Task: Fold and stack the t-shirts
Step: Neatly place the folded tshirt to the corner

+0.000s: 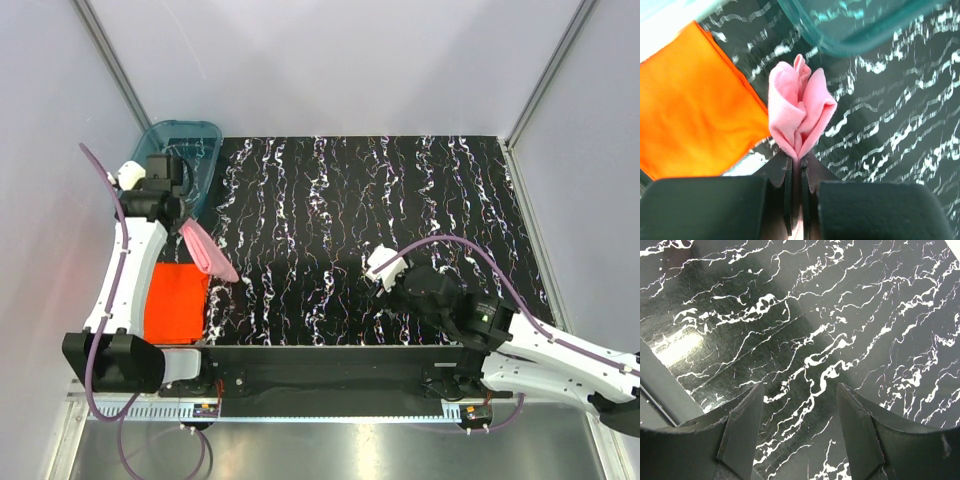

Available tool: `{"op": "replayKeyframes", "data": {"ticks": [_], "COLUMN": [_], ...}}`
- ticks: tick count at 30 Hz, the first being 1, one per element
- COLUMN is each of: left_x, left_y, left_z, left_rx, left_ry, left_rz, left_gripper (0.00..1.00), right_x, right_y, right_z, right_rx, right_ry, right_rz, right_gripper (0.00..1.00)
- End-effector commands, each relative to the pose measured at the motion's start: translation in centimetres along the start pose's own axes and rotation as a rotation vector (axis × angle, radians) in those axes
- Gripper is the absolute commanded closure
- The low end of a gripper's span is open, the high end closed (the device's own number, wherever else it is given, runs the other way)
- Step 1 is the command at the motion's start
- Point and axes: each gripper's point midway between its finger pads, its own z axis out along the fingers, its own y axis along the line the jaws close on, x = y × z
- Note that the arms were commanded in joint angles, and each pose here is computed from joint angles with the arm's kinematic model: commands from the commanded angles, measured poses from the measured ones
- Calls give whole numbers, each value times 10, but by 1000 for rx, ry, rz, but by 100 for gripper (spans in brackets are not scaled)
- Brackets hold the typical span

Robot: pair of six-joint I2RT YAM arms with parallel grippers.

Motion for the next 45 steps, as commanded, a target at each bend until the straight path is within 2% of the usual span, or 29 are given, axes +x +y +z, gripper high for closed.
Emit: {"op": "replayKeyframes", "data": {"ticks": [1,14,18,27,34,40,45], "left_x": [-29,-72,-72,-70,-72,-82,-84], "left_y": [-7,18,7,-13,-13,4,14], "left_z": [-11,13,15,16,26,41,55], "left_rx": [29,-48,-11,34,-9,-64,-94], "left_ry": [-54,-40,-6,38,40,27,51], "left_rz": [-4,-54,-66,-249,-394,-431,-398], "left_gripper": [100,100,100,100,100,100,100], "right_x": [-15,-15,-12,-9,-8,-6,-3], "right_y": [-14,-13,-12,-6,-5,-6,-5], "right_z": [-11,-10,-8,0,3,3,4], "right_rx": [49,48,47,32,34,49,50], "right_ry": [-39,-31,-21,-3,1,4,14], "right_rz": [36,29,26,37,43,55,60], "right_gripper": [33,32,32,32,32,32,31]}}
